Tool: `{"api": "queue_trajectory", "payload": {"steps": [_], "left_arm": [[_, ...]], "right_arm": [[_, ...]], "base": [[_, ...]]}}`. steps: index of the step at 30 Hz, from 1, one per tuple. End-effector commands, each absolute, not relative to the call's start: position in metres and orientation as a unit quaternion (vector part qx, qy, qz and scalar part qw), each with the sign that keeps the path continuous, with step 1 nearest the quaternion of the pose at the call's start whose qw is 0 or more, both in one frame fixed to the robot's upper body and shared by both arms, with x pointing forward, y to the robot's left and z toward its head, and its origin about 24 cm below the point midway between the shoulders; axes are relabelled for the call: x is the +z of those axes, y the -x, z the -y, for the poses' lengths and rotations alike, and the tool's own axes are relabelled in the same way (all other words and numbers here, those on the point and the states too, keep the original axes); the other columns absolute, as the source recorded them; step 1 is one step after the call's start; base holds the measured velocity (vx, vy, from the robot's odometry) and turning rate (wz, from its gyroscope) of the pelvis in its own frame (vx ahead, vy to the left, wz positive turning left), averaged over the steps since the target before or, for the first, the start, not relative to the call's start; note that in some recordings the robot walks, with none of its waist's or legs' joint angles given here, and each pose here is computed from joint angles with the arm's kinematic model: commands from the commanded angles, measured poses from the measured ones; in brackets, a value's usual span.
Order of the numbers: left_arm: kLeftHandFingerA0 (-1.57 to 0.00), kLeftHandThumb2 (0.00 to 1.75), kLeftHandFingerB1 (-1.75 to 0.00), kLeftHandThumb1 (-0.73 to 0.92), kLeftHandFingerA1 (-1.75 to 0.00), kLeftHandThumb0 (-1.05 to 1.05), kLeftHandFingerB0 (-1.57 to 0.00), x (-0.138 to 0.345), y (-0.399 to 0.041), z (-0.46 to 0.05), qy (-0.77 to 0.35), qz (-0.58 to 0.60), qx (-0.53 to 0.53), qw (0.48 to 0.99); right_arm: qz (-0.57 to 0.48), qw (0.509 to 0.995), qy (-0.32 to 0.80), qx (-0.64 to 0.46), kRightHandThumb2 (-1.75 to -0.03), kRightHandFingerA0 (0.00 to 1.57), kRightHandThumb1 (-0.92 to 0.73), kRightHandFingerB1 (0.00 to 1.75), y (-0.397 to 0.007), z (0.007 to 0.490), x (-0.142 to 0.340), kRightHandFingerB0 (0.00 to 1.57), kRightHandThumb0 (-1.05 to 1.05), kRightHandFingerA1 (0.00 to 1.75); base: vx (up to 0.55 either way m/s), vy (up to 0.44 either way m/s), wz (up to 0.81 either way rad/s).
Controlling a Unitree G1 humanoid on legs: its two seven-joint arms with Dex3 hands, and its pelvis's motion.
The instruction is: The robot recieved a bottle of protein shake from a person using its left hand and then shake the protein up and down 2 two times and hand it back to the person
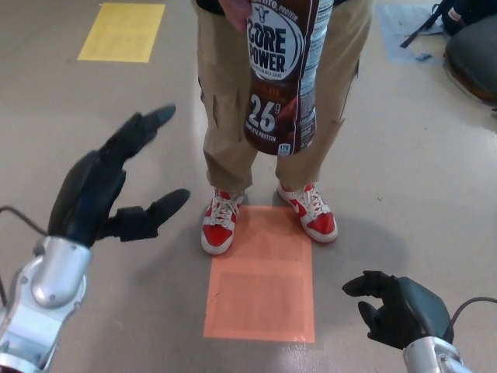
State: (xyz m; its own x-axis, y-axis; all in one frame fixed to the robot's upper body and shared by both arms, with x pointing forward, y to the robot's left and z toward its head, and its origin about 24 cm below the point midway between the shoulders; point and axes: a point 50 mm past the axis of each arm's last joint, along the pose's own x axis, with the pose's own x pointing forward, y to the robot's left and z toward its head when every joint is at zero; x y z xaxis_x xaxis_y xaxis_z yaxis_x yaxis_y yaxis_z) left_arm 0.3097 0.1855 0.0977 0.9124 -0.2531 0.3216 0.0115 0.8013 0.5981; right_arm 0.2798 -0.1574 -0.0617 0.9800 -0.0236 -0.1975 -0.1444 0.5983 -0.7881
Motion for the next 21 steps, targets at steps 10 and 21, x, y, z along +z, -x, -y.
{"api": "queue_trajectory", "payload": {"steps": [10, 21], "left_arm": [[0.00, 0.87, -0.02, 0.48, -0.01, -0.83, 0.00, 0.179, -0.332, -0.159, -0.088, 0.005, -0.280, 0.956], [0.00, 0.89, 0.00, 0.51, -0.11, -0.85, 0.00, 0.214, -0.335, -0.132, -0.045, -0.043, -0.329, 0.942]], "right_arm": [[-0.076, 0.887, 0.455, 0.019, -0.64, 0.83, -0.80, 0.44, -0.280, 0.166, -0.058, 0.77, -0.27, 0.55], [-0.070, 0.882, 0.466, 0.020, -0.66, 0.90, -0.79, 0.44, -0.282, 0.165, -0.057, 0.76, -0.29, 0.63]], "base": [[0.00, 0.000, 0.00], [0.00, 0.000, 0.00]]}}
